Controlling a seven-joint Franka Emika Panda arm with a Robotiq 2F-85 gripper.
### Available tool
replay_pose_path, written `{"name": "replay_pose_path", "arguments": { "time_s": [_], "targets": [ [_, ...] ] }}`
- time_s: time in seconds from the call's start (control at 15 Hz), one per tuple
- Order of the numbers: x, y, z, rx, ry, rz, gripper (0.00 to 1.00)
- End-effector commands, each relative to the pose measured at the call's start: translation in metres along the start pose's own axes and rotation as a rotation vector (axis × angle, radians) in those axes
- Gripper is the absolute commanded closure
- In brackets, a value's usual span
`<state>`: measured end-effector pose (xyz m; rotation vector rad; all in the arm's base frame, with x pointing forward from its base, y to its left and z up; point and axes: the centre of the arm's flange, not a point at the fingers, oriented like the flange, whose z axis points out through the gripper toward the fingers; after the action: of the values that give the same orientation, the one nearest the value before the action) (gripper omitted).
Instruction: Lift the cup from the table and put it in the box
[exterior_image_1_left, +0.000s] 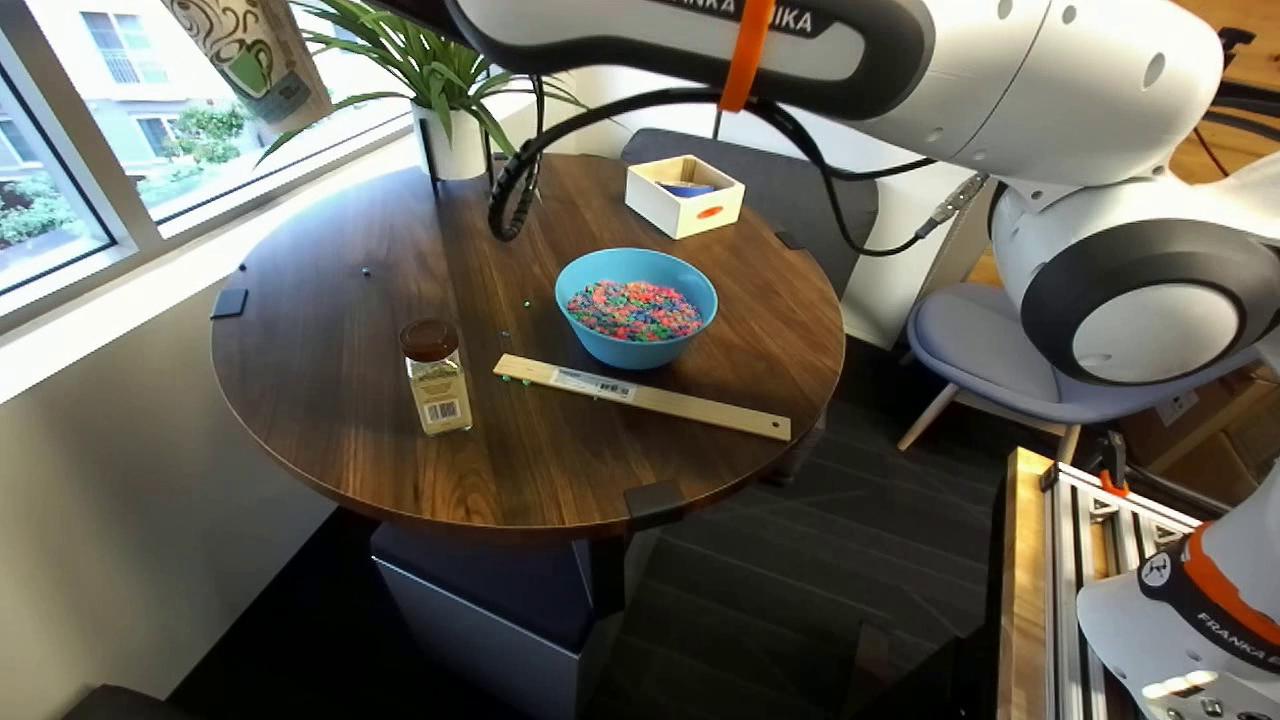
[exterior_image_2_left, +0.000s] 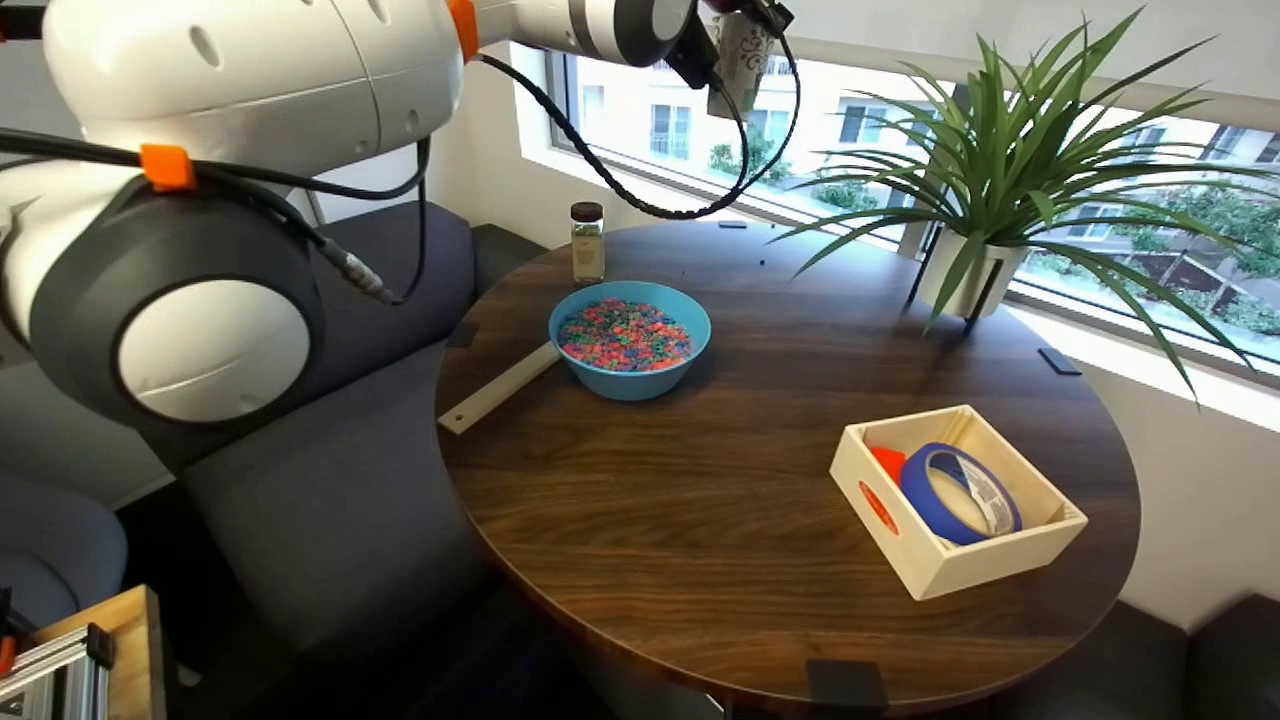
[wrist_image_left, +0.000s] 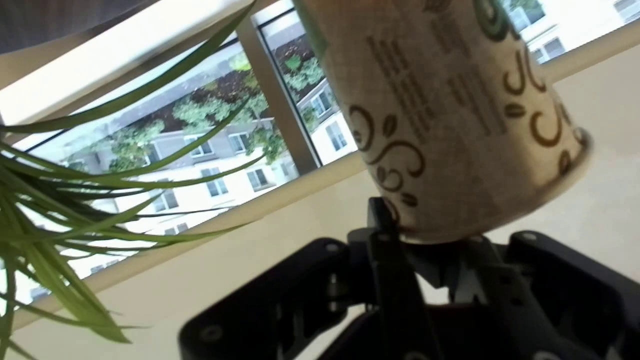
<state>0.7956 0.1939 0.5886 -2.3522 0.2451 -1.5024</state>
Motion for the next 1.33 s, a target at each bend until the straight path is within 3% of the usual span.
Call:
{"name": "replay_pose_path", "arguments": {
  "time_s": [0.0,0.13,0.27,0.4,0.47,0.67,0.8,1.0,1.27],
  "targets": [
    [-0.054,0.016,-0.038,-0.170,0.091,0.047,0.98],
    [-0.062,0.028,-0.037,-0.224,0.107,0.137,0.98],
    [-0.069,0.036,-0.028,-0.217,0.135,0.212,0.98],
    [-0.074,0.038,-0.011,-0.185,0.106,0.272,0.98],
    [-0.027,0.025,0.028,-0.207,0.110,0.218,0.93],
    [-0.038,0.025,0.036,-0.200,0.091,0.251,0.93],
    [-0.042,0.028,0.038,-0.202,0.098,0.253,0.98],
    [-0.053,0.040,0.038,-0.226,0.078,0.217,0.98],
    [-0.046,0.049,0.013,-0.210,0.109,0.252,0.98]
  ]
}}
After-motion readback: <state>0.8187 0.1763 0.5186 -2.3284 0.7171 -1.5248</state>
